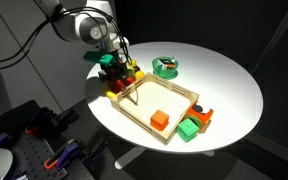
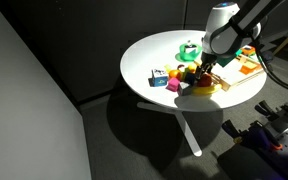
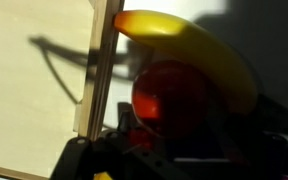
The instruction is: Put the red ball in the box
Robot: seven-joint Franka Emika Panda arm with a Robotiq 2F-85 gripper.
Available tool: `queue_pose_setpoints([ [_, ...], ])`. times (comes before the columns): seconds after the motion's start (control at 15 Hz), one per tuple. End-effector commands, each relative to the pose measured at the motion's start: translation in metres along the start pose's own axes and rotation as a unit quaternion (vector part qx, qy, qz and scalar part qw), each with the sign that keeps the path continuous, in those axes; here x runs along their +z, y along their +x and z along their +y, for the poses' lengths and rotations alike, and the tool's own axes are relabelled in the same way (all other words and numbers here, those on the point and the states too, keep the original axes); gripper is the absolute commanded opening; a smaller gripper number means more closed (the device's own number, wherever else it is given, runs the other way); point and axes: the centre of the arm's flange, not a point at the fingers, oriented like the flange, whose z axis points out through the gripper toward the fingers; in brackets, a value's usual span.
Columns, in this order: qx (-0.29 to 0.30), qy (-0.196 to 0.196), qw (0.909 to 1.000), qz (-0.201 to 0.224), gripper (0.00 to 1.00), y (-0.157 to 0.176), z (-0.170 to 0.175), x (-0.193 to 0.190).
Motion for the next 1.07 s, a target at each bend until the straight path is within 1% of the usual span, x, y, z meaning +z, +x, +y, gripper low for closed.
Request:
queue_pose_setpoints([
  [0.0,0.004,-0.016,0.9998,0.004,1.0,0.01,0.002,0.009],
  [0.07,0.005,-0.019,0.9998,0.004,0.75,0.01,0.002,0.011],
  [0.13,0.003,-0.02,0.9998,0.002,0.74,0.01,0.003,0.012],
  [0.27,0.002,-0.016,0.9999,-0.006,0.56,0.01,0.002,0.01],
  [0.33,0.001,-0.013,0.9999,-0.008,0.51,0.011,0.002,0.004],
  [0.67,-0.001,-0.007,0.9997,-0.023,0.5,0.01,-0.003,-0.028],
  [1.0,0.008,-0.017,0.9996,-0.024,0.5,0.015,0.002,-0.065],
])
